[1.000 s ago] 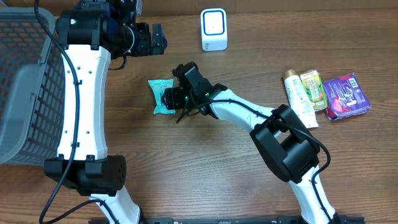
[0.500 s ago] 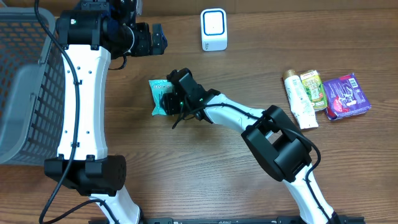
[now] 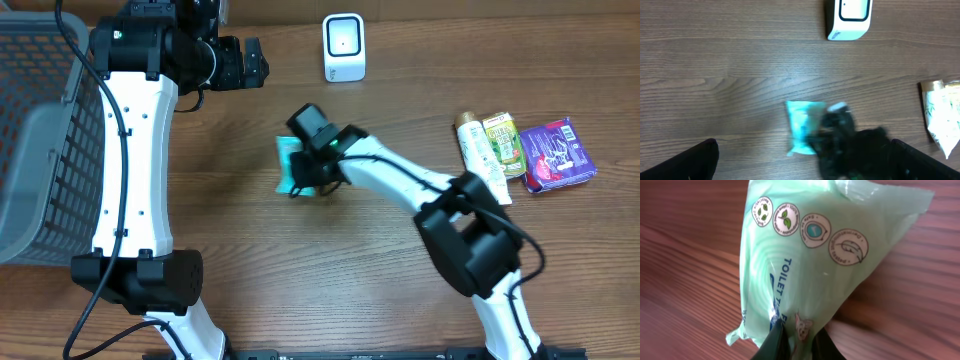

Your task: Scan the item barcode

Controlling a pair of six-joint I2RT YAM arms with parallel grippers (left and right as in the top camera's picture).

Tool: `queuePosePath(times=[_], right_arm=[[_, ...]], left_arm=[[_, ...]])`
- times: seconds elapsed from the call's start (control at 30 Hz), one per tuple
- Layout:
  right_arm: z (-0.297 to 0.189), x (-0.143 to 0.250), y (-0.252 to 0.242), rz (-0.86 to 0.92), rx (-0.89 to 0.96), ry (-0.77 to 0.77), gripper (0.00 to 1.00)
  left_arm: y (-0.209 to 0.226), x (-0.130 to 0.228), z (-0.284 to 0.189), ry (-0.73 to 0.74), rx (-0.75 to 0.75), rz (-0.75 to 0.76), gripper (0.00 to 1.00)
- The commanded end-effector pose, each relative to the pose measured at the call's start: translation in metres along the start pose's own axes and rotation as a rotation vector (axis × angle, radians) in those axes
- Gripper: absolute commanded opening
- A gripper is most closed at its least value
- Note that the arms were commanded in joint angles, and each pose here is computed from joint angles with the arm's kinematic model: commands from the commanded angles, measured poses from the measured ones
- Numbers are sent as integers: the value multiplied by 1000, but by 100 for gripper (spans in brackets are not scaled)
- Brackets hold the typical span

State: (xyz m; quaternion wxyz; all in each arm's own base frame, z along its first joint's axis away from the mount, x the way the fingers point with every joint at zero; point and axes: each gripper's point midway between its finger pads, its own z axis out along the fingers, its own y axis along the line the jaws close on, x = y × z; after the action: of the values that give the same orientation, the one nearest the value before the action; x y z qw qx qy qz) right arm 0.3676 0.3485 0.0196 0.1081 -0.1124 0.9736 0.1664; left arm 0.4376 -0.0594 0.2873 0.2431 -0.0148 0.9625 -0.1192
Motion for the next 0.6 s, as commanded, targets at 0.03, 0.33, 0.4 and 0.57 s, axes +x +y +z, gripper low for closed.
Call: queuePosePath(times=[0.03,0.33,0.4,0.57], right_arm=[[-78,-18,-58,-115,300,-110,4],[-152,1,-144,-174,1019,-144,4],[-149,-1,-151,-216,1104,-142,4],[-132,1,-157,-365,1209,-61,4]], left_arm=[[-5,-2,-4,-13,10,23,100],[-5,-2,-4,-13,10,23,100],[-5,-2,-4,-13,10,23,100],[-5,-2,-4,-13,10,23,100]])
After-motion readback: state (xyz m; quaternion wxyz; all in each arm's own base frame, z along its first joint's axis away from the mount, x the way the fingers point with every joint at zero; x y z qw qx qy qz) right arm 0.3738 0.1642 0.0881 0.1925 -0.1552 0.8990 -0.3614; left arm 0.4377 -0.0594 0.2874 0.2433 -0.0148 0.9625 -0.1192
